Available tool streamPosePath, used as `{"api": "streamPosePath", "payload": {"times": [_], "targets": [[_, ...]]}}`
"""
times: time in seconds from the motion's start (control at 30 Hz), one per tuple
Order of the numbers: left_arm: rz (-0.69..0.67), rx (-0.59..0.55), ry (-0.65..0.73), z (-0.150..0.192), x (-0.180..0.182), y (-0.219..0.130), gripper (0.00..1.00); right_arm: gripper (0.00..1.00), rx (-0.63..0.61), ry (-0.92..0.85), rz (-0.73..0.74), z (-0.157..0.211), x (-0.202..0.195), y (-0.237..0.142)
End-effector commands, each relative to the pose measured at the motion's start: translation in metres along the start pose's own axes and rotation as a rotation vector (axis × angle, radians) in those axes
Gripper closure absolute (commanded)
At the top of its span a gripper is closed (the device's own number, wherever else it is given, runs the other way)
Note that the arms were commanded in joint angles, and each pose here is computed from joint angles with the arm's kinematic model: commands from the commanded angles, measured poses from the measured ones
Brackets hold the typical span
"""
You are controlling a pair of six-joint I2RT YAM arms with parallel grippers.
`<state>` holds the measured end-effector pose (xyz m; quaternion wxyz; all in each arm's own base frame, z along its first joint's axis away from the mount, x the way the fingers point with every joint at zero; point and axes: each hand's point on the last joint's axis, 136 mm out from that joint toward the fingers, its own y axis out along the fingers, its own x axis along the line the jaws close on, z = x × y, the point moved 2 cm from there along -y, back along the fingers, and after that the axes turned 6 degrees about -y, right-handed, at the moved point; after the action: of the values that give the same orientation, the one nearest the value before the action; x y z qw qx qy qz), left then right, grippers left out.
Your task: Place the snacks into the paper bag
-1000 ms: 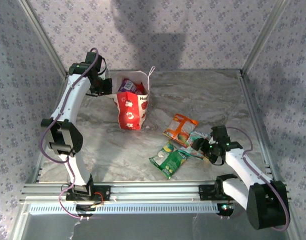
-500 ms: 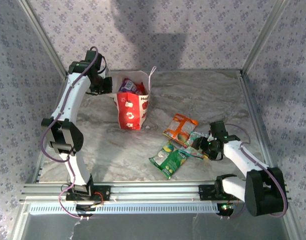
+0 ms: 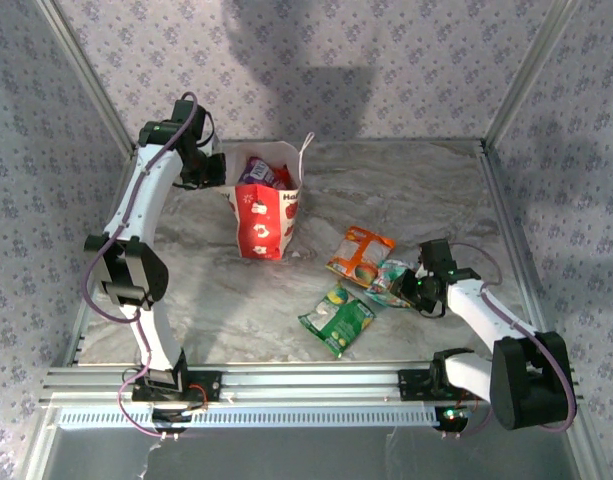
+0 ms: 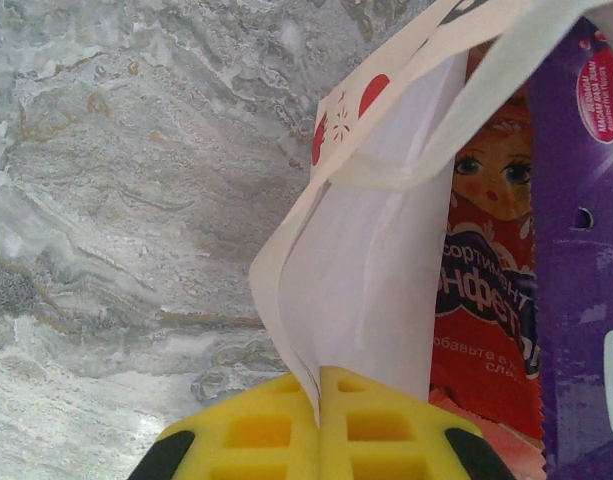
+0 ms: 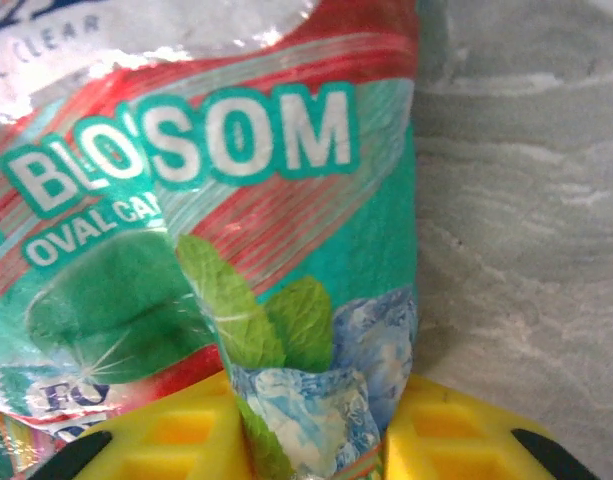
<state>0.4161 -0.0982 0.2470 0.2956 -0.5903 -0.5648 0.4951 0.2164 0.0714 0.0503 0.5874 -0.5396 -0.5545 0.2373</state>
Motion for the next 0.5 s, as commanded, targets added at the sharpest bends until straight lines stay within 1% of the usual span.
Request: {"api": "streamPosePath", "payload": {"times": [0.0, 0.23, 0.43, 0.47], "targets": [[0.04, 0.055, -0.003, 0.0071, -0.0095, 0.0064, 0.95, 0.78, 0.017, 0.016, 0.1, 0.0046, -0.0173, -0.0008], [0.064, 0.049, -0.007, 0.0067, -0.0131, 0.0049, 0.95, 0.9, 0.028, 0.017, 0.127, 0.0053, -0.0208, -0.0034], [0.071, 0.047, -0.013, 0.0057, -0.0144, 0.0048, 0.95, 0.97, 0.025, 0.017, 0.157, 0.0025, -0.023, -0.0078], [0.074, 0.047, -0.012, 0.0057, -0.0153, 0.0052, 0.95, 0.98, 0.044, 0.021, 0.175, 0.0064, -0.0258, -0.0089]]}}
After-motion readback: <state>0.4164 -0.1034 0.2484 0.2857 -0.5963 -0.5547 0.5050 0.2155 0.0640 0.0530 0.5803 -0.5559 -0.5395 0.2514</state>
